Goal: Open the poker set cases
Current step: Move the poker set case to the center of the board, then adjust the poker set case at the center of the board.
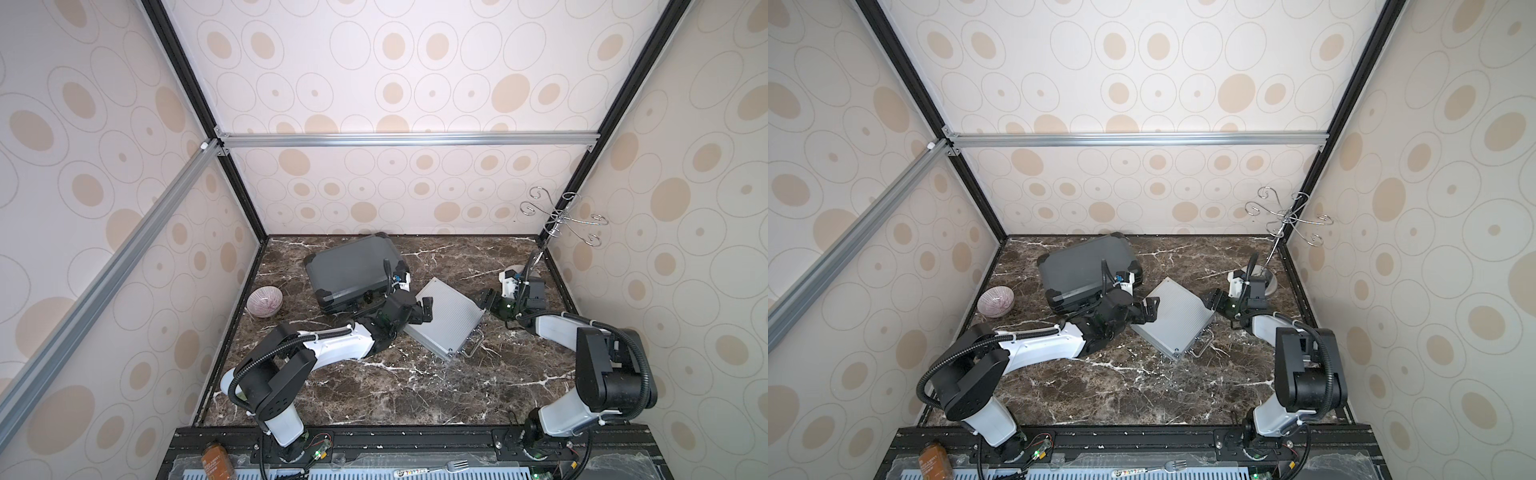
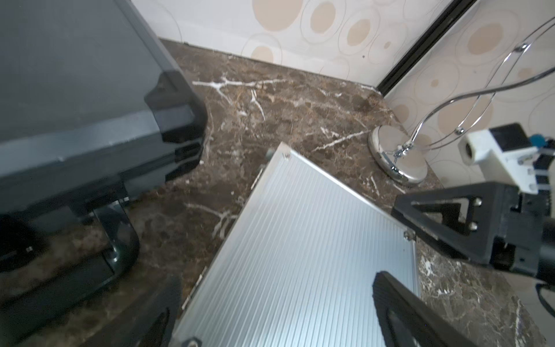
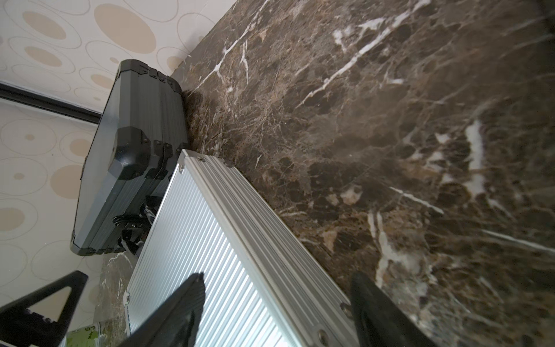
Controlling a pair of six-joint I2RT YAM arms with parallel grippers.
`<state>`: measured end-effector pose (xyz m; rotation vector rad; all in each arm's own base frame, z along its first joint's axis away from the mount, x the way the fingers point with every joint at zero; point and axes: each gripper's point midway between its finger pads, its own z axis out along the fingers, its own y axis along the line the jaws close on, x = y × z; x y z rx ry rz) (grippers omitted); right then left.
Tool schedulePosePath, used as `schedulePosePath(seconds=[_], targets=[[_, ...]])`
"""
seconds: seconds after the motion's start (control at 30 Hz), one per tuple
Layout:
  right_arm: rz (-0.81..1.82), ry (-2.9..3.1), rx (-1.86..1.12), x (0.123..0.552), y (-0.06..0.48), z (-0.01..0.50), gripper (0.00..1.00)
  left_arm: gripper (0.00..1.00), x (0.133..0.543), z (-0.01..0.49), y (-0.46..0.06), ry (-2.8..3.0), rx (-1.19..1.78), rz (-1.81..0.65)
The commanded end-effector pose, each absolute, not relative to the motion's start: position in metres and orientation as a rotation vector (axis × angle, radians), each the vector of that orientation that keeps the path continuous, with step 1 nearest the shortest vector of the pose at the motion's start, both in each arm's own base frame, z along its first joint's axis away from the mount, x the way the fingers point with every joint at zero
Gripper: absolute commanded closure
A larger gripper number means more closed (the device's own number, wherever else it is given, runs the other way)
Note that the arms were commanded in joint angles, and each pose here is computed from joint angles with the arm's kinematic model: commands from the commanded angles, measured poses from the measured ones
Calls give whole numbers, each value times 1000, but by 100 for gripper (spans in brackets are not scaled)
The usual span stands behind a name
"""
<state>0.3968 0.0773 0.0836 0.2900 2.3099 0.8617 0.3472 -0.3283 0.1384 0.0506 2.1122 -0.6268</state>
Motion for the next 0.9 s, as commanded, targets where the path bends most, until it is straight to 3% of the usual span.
schedulePosePath(seconds=[0.0,0.57,0.87], targets=[[916,2305,208,402,86,88,22,0,337,129,-335,2161,-61,-702],[976,2404,156,390,95,70,24,0,319,84,-346,2331,-124,-749],[926,2390,187,392,89,70,25,0,312,104,-315,2299,-224,-681]])
